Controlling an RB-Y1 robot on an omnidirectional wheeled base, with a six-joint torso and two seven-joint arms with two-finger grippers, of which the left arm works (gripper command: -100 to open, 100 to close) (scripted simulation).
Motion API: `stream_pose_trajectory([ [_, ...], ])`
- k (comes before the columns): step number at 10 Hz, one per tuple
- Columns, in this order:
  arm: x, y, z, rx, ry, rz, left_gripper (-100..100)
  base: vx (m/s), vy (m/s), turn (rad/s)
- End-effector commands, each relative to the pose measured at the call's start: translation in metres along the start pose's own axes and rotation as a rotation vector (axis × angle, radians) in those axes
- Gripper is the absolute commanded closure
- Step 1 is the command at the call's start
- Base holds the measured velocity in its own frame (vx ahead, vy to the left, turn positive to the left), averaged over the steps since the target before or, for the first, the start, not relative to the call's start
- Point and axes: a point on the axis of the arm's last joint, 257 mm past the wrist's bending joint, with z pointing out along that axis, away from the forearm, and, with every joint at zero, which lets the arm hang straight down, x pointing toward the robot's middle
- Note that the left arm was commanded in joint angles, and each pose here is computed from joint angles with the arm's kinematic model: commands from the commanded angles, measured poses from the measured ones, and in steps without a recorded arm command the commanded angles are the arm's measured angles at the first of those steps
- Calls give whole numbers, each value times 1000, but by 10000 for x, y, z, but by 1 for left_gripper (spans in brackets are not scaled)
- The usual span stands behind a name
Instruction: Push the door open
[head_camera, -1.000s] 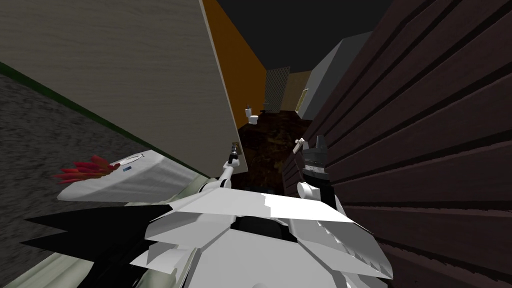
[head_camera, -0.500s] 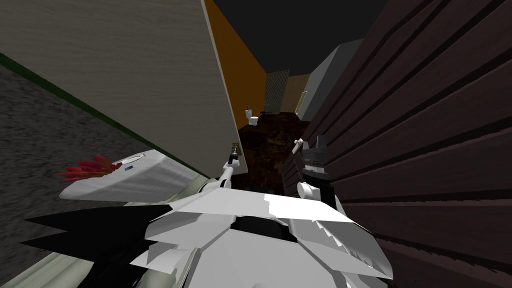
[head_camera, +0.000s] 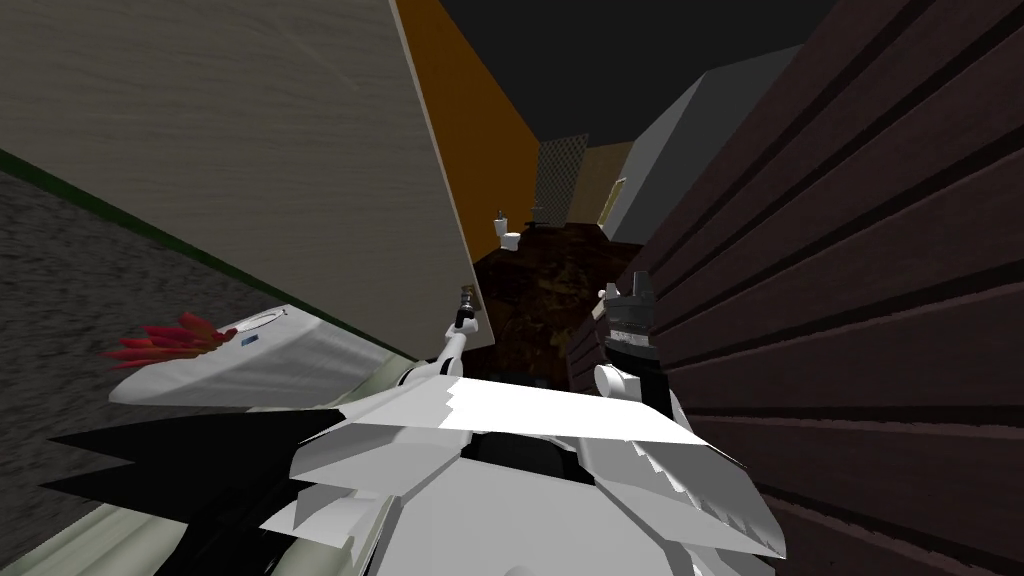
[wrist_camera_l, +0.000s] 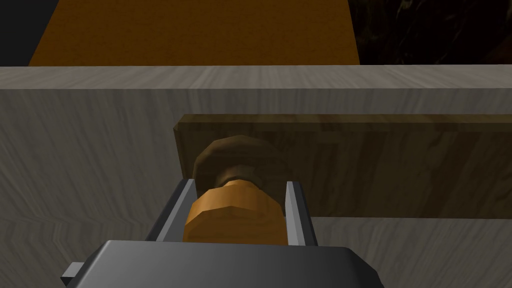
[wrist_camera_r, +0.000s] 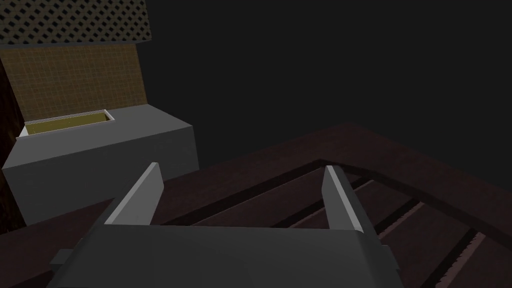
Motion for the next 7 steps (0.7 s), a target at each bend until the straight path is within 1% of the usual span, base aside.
stream_pose_trajectory([
  [1, -105, -57, 32, 9, -25, 3, 100, 195, -50, 104],
  [3, -145, -50, 27, 6, -44, -3, 100, 192, -32, 76],
  [6, -154, -25, 9, -2, -64, -15, 100, 182, -39, 85],
  [7, -139, 2, -1, -7, -57, -12, 100, 81, -17, 28],
])
